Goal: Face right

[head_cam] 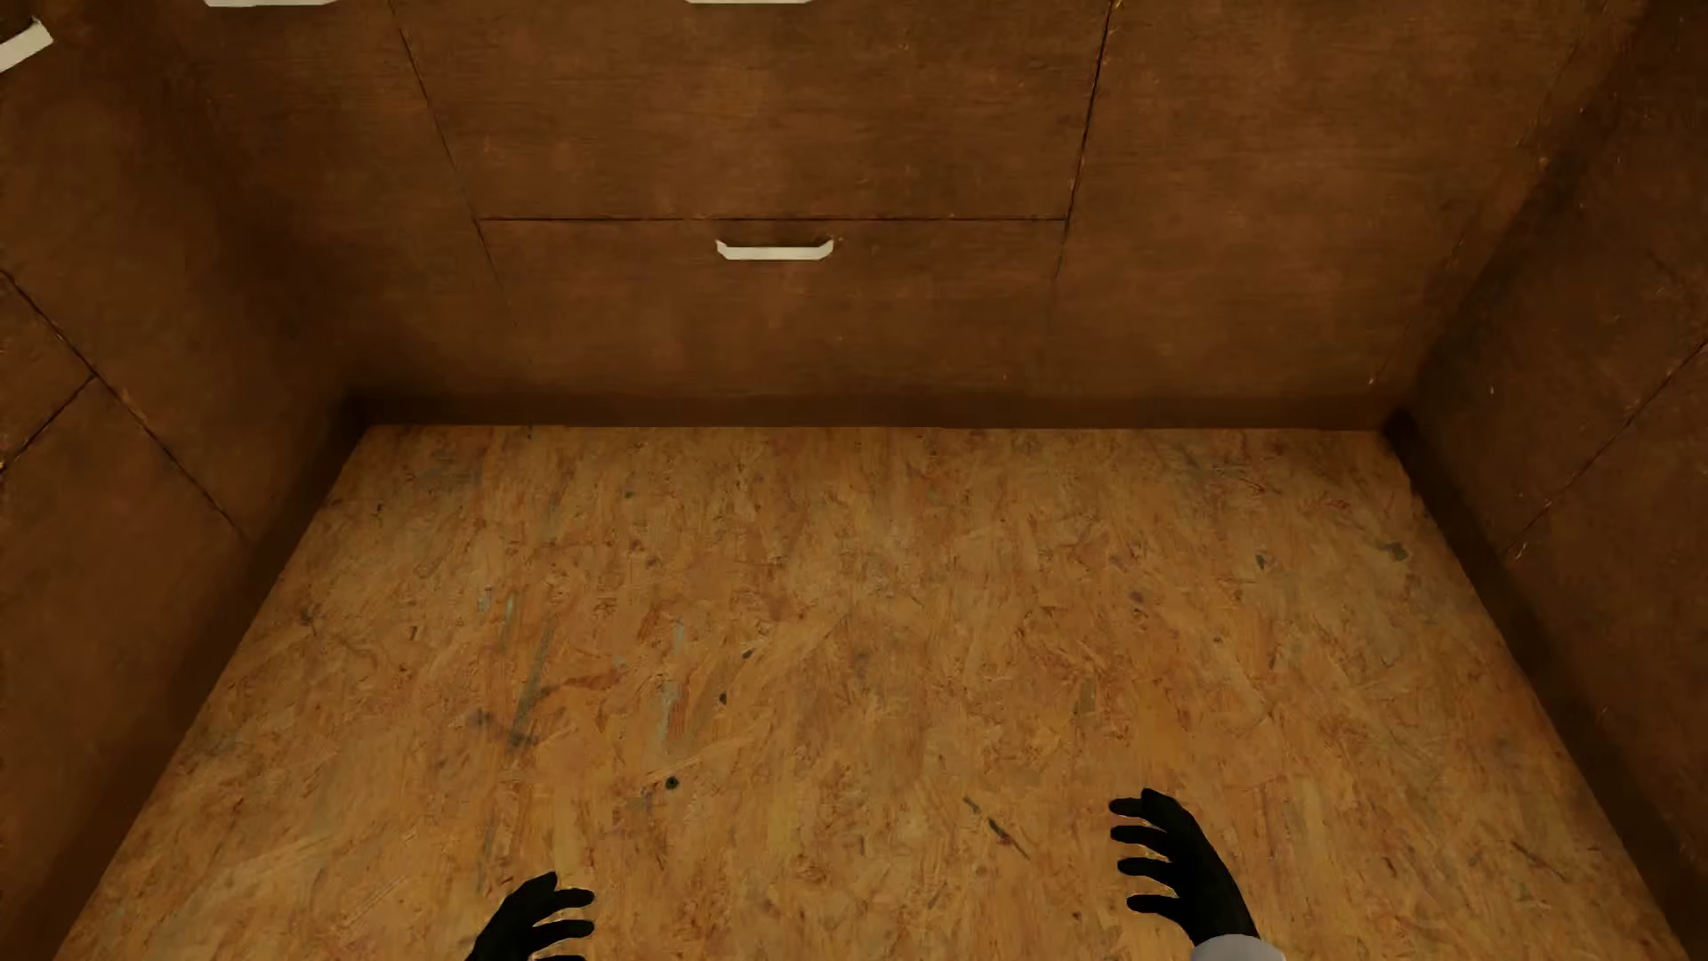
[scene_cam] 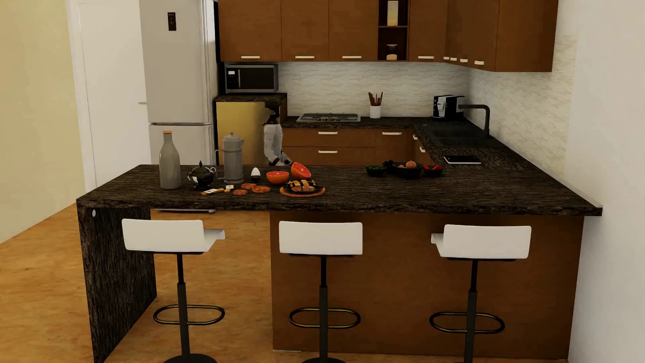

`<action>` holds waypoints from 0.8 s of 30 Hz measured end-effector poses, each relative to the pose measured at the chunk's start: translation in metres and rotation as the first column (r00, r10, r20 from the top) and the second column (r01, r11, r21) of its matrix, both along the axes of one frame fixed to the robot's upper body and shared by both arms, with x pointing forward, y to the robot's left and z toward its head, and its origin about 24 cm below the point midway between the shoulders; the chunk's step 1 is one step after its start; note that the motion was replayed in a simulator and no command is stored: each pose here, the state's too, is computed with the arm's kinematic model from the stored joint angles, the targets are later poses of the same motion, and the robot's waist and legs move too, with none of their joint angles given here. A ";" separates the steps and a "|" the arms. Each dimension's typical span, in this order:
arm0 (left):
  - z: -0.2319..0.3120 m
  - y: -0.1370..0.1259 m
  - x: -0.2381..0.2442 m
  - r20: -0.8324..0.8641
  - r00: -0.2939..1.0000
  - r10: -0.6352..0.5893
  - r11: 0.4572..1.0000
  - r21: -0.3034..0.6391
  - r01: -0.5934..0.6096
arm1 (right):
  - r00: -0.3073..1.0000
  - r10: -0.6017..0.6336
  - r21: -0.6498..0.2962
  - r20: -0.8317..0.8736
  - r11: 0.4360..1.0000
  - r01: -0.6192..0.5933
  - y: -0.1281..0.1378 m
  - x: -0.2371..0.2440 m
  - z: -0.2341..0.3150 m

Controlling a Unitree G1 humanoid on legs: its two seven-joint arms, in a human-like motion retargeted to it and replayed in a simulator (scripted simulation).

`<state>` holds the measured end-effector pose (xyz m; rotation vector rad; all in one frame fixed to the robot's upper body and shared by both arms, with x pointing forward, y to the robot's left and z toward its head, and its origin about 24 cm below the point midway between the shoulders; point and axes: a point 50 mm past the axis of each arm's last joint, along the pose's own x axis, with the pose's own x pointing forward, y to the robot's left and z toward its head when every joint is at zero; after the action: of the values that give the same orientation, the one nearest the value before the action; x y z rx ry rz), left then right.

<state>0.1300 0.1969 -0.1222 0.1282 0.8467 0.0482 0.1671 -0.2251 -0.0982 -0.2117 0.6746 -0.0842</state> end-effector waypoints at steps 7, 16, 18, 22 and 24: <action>0.018 0.018 0.029 0.111 0.993 -0.029 0.998 0.055 0.023 | 0.921 -0.142 0.097 -0.362 0.977 0.189 0.018 -0.098 -0.045; 0.006 0.016 0.017 -0.013 0.996 -0.091 0.994 0.053 0.092 | 0.958 -0.053 0.108 -0.282 0.990 0.086 0.022 -0.068 -0.036; 0.009 -0.005 0.022 0.046 0.995 -0.083 0.996 0.018 0.083 | 0.947 -0.049 0.098 -0.317 0.992 0.084 0.008 -0.077 -0.038; 0.007 0.009 0.015 0.036 0.998 -0.060 0.993 0.103 0.056 | 0.950 -0.015 0.110 -0.310 0.993 0.051 0.025 -0.072 -0.039; 0.004 0.011 0.010 -0.009 0.998 -0.055 0.993 0.104 0.056 | 0.960 -0.032 0.094 -0.279 0.994 0.060 0.025 -0.061 -0.037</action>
<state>0.1399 0.2079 -0.1184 0.2503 0.8466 0.0402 0.1064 -0.1998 -0.1353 -0.1101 0.9618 -0.0650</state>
